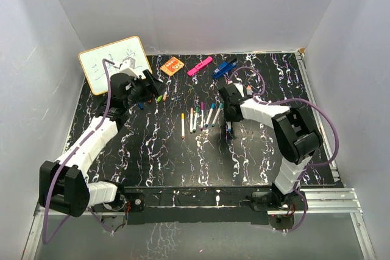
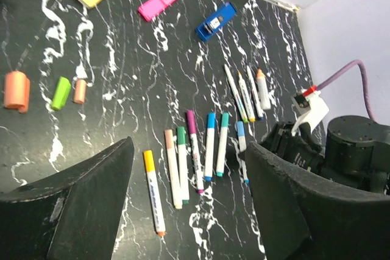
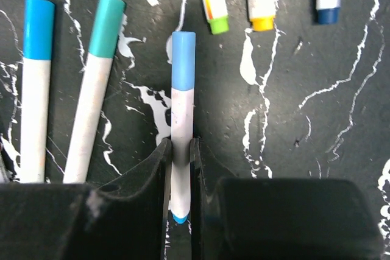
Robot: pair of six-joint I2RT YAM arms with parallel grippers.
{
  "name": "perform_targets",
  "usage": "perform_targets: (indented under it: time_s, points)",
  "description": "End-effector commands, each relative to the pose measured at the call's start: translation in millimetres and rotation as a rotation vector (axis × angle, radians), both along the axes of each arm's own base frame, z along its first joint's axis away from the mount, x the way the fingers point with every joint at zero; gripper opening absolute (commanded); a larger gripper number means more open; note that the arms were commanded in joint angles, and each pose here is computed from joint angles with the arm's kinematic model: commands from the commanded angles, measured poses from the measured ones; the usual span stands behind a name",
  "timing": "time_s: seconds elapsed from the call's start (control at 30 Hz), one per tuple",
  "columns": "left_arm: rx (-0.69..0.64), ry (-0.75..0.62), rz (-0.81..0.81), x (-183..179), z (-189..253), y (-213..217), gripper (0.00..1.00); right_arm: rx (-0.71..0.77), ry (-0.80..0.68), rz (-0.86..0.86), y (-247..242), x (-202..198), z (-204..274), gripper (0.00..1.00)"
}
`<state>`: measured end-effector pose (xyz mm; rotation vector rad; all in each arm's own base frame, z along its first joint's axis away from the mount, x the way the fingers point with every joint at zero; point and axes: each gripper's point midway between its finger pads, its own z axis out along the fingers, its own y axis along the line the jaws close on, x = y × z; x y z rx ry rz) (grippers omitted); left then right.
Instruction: Open the pen caps
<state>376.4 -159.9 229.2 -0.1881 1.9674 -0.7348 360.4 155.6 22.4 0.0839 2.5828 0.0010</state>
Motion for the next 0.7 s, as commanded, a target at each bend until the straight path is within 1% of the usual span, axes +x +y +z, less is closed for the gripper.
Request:
perform_targets:
  time_s: [0.0, 0.13, 0.3, 0.53, 0.67]
  points:
    - [-0.128, -0.034, -0.095, -9.3, 13.3, -22.5, 0.73, -0.01, -0.068, -0.008, -9.6, 0.7, 26.4, 0.0]
    - [-0.215, -0.008, -0.157, -11.8, 3.1, -42.4, 0.74, 0.029, -0.196, 0.094, -1.6, 7.0, 61.9, 0.0]
    - [-0.254, 0.017, -0.227, -13.2, -5.4, -73.1, 0.74, 0.125, -0.315, 0.262, 21.5, 7.0, 94.0, 0.0]
    - [-0.221, 0.072, -0.31, -14.5, -25.4, -120.8, 0.74, 0.258, -0.366, 0.448, 60.1, 2.4, 119.3, 0.0]
    - [-0.216, 0.089, -0.322, -12.1, -32.1, -133.6, 0.74, 0.291, -0.391, 0.513, 79.1, -1.3, 131.9, 0.0]
